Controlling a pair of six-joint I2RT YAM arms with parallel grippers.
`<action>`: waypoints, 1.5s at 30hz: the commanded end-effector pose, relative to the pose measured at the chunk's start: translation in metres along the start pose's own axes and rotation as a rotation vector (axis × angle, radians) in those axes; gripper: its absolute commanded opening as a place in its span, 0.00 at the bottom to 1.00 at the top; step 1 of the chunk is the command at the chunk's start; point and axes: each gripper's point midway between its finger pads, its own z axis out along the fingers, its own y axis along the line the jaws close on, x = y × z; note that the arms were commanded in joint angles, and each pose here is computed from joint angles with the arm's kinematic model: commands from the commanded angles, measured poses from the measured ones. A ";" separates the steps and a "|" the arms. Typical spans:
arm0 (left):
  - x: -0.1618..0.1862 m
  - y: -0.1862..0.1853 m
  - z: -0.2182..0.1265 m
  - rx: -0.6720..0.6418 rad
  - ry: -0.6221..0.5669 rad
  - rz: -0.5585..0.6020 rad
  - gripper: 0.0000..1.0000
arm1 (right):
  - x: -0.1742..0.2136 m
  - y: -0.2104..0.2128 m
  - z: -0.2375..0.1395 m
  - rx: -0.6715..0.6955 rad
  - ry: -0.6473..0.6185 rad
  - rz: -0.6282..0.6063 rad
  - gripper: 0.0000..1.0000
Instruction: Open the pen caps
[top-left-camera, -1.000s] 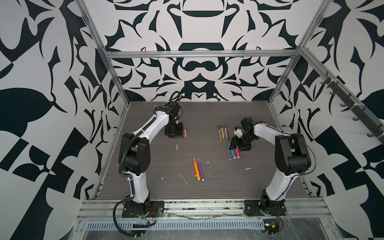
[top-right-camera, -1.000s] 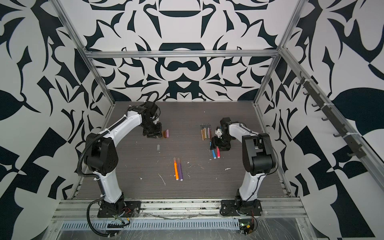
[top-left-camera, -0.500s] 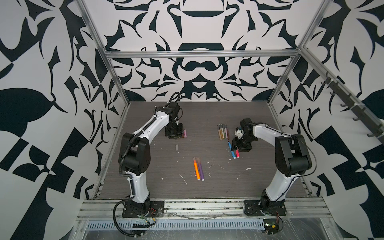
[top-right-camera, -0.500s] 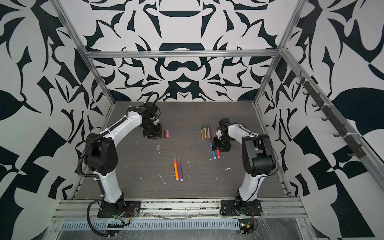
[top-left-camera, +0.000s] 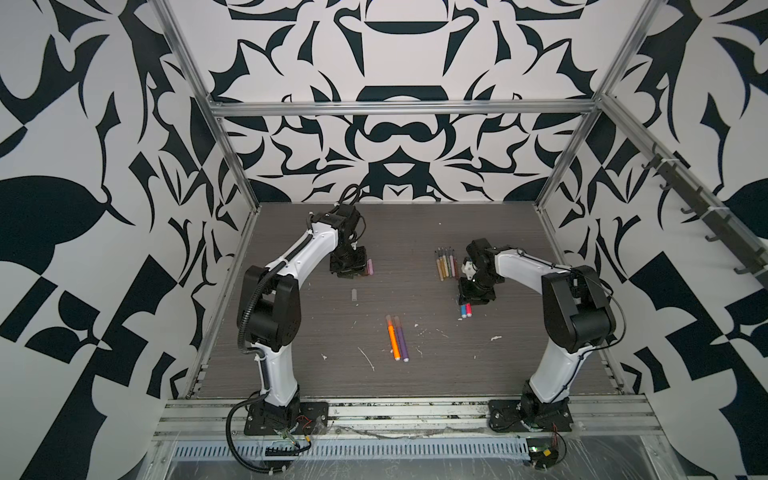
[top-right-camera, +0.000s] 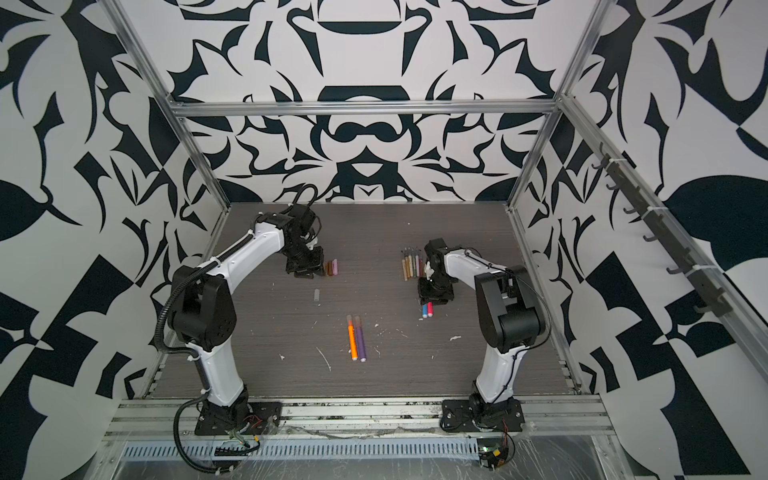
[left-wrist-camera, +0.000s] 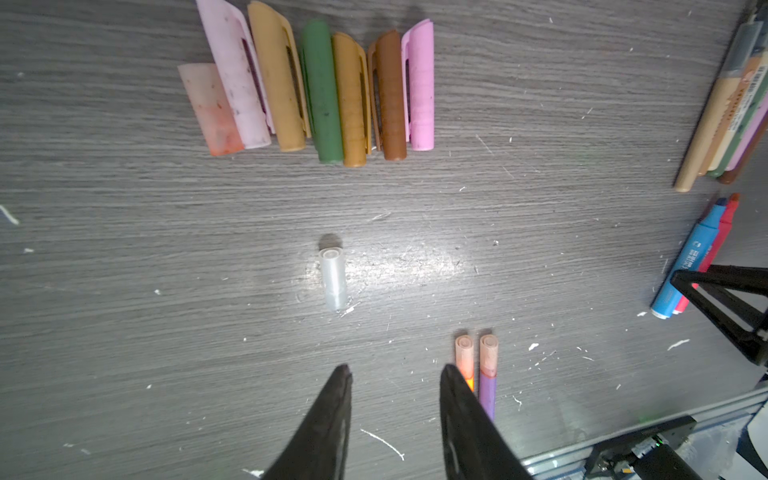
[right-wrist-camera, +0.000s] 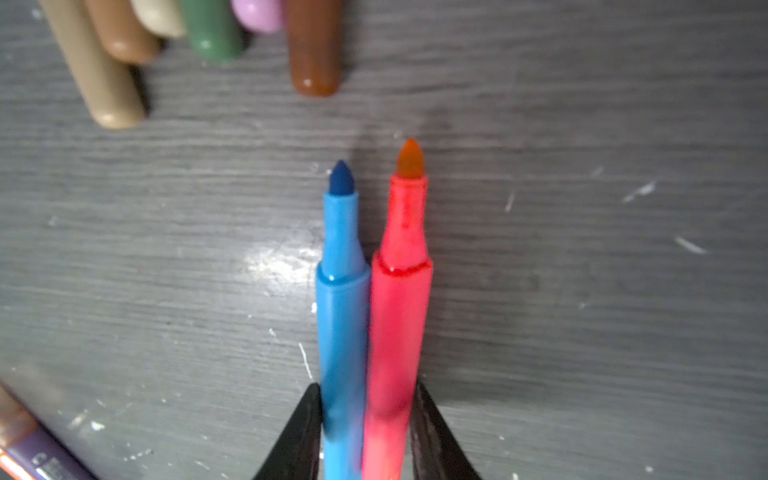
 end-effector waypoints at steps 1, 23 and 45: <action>0.008 0.003 -0.006 -0.005 0.020 -0.006 0.39 | 0.001 -0.004 -0.002 0.060 -0.006 0.017 0.34; 0.014 0.006 -0.008 -0.006 0.016 0.003 0.39 | 0.019 0.053 0.009 0.020 0.016 -0.005 0.40; -0.017 0.083 0.001 0.095 -0.009 -0.303 0.39 | -0.018 0.055 -0.077 -0.010 -0.205 -0.040 0.53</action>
